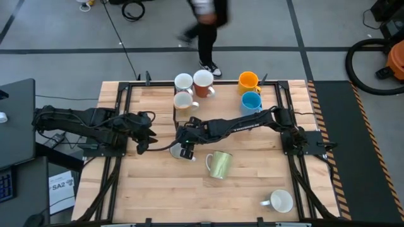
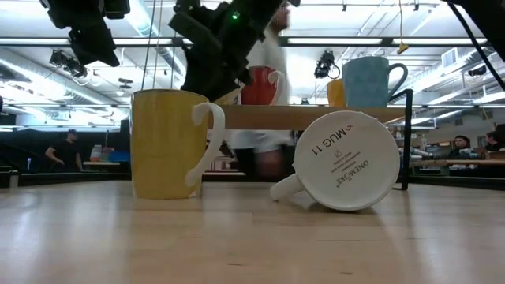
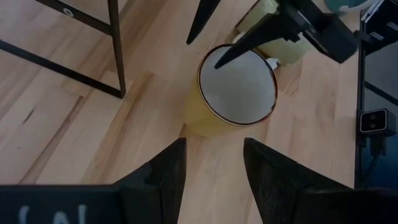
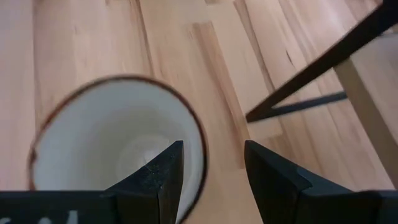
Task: Place coffee mugs
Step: Put the yellow mug on the shelf
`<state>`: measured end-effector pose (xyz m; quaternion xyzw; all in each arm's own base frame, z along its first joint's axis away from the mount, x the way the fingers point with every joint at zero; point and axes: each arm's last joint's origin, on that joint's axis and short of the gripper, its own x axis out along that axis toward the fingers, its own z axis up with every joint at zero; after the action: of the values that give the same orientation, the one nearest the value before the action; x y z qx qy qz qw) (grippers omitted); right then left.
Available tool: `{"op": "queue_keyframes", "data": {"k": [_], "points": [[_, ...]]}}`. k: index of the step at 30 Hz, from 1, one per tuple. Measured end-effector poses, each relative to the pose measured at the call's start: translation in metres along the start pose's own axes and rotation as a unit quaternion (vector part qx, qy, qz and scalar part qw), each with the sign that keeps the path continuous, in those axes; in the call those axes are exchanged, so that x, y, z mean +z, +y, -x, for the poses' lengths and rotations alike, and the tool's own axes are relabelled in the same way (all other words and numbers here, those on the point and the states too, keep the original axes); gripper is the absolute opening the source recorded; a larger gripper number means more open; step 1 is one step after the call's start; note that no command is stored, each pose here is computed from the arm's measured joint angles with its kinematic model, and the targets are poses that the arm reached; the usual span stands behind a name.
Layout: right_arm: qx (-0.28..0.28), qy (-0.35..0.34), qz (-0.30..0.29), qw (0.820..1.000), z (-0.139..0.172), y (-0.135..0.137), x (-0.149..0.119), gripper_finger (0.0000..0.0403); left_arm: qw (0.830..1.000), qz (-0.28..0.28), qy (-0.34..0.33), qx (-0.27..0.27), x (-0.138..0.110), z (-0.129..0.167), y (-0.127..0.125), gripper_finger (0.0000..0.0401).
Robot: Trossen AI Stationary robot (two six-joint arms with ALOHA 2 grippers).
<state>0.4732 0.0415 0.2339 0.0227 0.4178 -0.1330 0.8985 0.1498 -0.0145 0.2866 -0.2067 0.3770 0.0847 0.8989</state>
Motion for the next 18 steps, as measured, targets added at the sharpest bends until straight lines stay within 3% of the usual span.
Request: {"op": "queue_keyframes", "data": {"k": [11, 18], "points": [[-0.005, 0.021, 0.004, 1.000, -0.011, 0.002, -0.007, 0.0167, 1.000, 0.000, 0.000, 0.000, 0.000, 0.000, 0.000, 0.0167], [-0.001, 0.024, 0.005, 1.000, -0.011, 0.002, -0.007, 0.0134, 1.000, -0.001, 0.000, 0.000, 0.000, 0.000, 0.000, 0.0167]]}}
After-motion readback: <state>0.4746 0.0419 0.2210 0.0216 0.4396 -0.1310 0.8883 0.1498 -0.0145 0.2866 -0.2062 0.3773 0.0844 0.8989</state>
